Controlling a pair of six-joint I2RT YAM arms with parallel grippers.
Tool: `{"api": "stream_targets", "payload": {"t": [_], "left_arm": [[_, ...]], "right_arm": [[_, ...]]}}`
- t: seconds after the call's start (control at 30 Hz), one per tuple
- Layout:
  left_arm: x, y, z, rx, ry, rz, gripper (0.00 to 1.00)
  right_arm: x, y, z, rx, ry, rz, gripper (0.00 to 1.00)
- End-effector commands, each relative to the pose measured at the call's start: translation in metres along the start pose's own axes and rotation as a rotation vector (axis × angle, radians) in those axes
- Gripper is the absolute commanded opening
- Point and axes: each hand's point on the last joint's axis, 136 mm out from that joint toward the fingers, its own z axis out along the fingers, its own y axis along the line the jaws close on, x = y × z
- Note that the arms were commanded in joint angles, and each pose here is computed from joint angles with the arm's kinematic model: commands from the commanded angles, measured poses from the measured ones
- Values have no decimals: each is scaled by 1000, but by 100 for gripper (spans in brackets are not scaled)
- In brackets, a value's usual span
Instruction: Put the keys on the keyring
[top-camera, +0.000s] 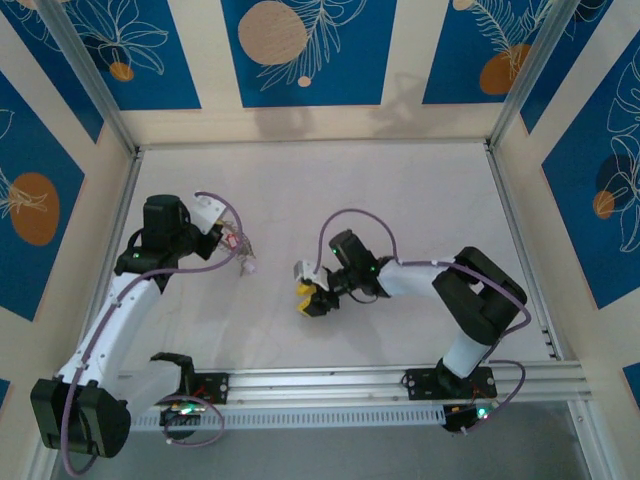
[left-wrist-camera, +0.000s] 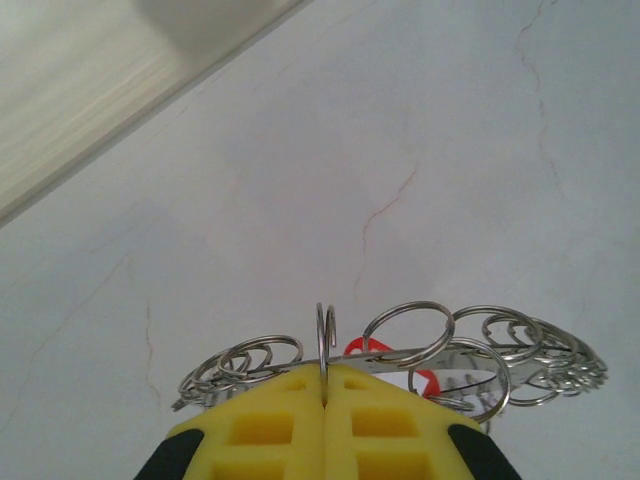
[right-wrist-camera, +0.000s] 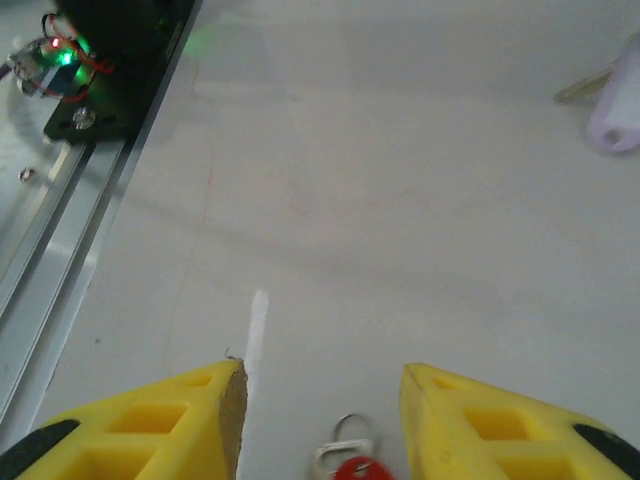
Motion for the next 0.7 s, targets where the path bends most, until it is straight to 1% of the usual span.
{"api": "stream_targets", "payload": {"t": [0.0, 0.07, 0.1, 0.17, 0.23, 0.3, 0.37, 0.5, 0.6, 0.67], "left_arm": [[-2, -7, 1, 52, -2, 15, 0], [-1, -9, 2, 64, 3, 13, 0], [-2, -9, 3, 66, -2, 11, 0], [-5, -10, 2, 75, -14, 9, 0], [-5, -11, 1, 77, -14, 7, 0], [-2, -11, 2, 71, -8, 12, 0], [2, -11, 4, 72, 8, 14, 0], [4, -11, 6, 75, 20, 16, 0], [4, -11, 7, 79, 22, 15, 0], [5, -11, 7, 81, 27, 16, 0]], "right_arm": [[20, 33, -12, -108, 242, -5, 45], [25, 32, -18, -78, 366, -108, 46], [27, 31, -21, -77, 405, -148, 47], [30, 21, -24, -62, 446, -203, 48], [36, 13, -23, -84, 478, -214, 51], [45, 5, -19, -94, 557, -192, 51], [50, -1, -12, -121, 607, -178, 52], [56, -7, 0, -143, 643, -198, 51], [52, -5, 7, -168, 630, -208, 50], [54, -2, 11, -183, 643, -210, 48]]}}
